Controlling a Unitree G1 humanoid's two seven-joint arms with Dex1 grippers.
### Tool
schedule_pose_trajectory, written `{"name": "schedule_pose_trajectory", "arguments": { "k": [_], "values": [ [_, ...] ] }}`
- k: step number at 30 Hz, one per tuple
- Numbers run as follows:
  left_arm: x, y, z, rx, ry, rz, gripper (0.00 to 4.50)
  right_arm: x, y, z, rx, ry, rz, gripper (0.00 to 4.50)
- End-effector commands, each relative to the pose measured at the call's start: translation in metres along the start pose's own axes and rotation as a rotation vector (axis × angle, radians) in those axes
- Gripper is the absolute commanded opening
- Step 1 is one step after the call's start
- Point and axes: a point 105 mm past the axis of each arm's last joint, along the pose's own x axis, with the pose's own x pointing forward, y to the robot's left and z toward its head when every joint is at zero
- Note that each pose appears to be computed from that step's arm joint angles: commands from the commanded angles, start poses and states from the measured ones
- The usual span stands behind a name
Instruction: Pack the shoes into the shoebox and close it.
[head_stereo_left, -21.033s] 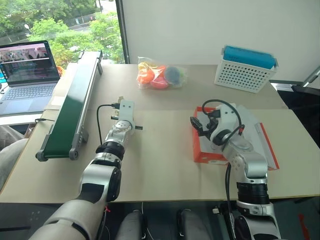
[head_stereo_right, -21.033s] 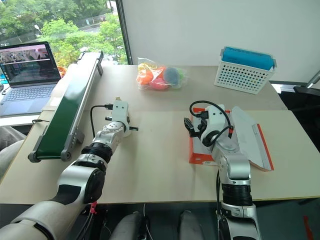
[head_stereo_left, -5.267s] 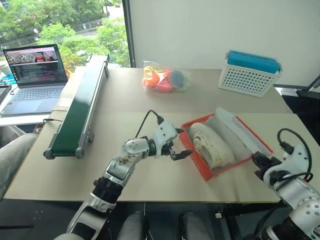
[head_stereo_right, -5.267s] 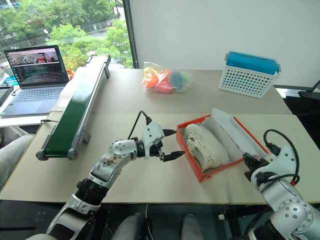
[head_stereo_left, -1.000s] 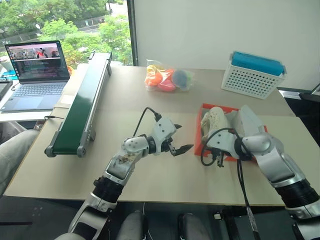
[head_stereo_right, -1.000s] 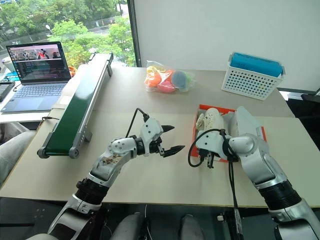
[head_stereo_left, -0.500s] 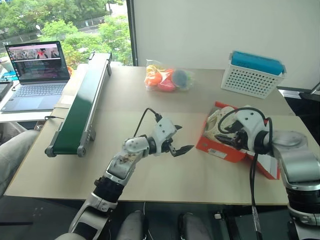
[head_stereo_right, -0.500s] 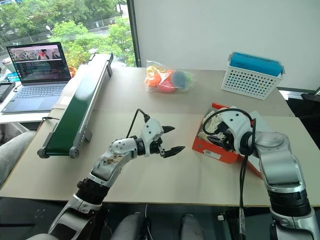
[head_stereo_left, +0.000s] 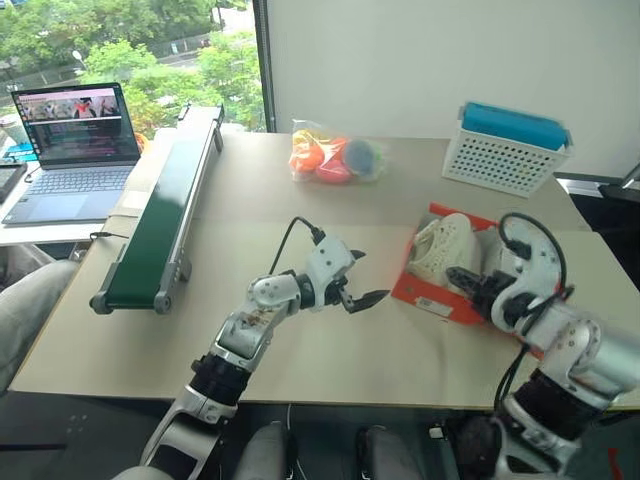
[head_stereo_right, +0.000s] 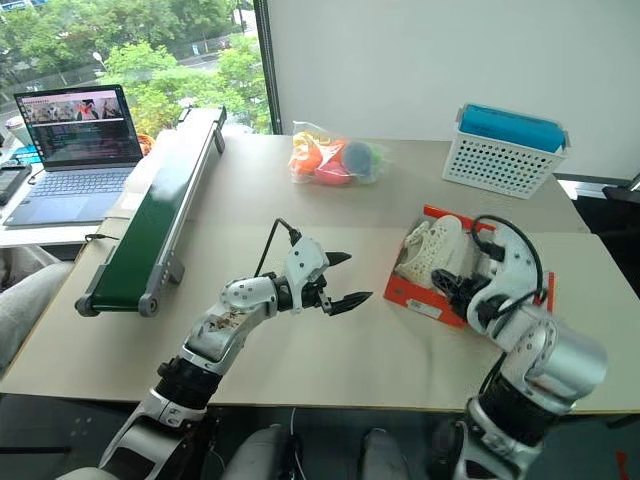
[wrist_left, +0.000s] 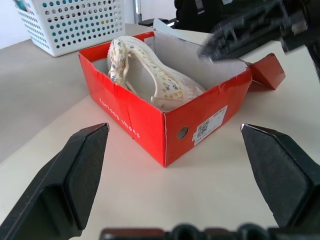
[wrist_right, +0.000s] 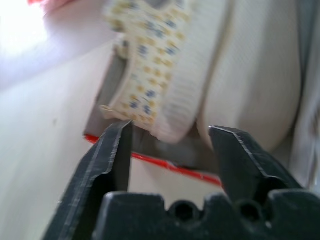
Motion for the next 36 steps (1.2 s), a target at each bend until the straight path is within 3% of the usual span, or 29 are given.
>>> {"name": "schedule_pose_trajectory", "arguments": {
  "k": [1,5,23,30,36],
  "values": [
    [-0.002,0.001,0.013,0.038,-0.045,0.008,4.50,-0.020,-0.009,0.003,0.043,-0.100,-0.094,1.36],
    [-0.001,0.000,0.012,0.035,-0.047,0.000,4.50,-0.034,-0.037,-0.008,0.119,-0.117,-0.247,0.08],
    [0.002,-0.002,0.014,0.040,-0.050,-0.026,4.50,-0.020,-0.066,-0.010,0.378,-0.069,-0.423,0.08],
    [0.004,-0.004,0.015,0.042,-0.055,-0.033,4.50,0.006,-0.072,-0.002,0.621,0.009,-0.408,0.08],
    [0.003,-0.001,0.017,0.055,-0.057,-0.024,4.50,0.010,-0.114,0.016,0.761,-0.081,-0.540,0.08]
  ]
}}
